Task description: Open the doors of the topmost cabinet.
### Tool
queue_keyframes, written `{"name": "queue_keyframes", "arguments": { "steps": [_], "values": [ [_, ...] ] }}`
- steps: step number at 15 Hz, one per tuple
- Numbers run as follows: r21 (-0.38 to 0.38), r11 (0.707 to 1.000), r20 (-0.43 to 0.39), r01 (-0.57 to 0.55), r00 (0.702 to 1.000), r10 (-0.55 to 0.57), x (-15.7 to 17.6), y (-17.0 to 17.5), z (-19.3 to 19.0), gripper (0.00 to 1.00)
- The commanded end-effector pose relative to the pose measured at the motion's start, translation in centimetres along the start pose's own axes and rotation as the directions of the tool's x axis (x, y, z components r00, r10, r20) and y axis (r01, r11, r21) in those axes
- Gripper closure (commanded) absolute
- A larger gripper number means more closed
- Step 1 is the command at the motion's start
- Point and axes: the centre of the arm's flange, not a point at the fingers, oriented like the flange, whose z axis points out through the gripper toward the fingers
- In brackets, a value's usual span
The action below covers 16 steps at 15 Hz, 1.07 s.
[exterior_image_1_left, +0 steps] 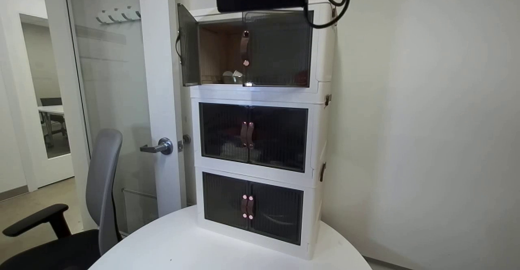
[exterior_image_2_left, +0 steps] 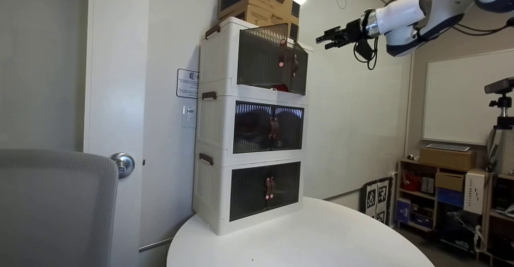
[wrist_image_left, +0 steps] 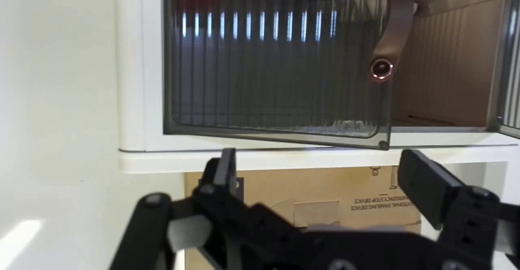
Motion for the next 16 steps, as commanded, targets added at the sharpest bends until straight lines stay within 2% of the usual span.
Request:
{"name": "queue_keyframes", "arguments": {
  "steps": [1,3,6,9,14,16],
  "values": [
    [-0.193,0.981,0.039,-0.009,0.999,0.017,0.5,-7.0,-1.4,0.0],
    [-0.283,0.959,0.051,0.016,0.999,-0.002,1.8,-8.9,-0.2,0.0],
    [-0.346,0.936,0.076,0.07,0.996,-0.046,2.7,-12.3,1.1,0.0],
    [-0.369,0.925,0.061,0.089,0.996,-0.072,2.1,-14.5,2.1,0.0],
    [-0.335,0.938,0.019,0.091,0.996,-0.09,2.0,-16.1,6.1,0.0],
    [-0.345,0.933,0.011,0.102,0.994,-0.105,2.3,-17.0,7.7,0.0]
  ]
}}
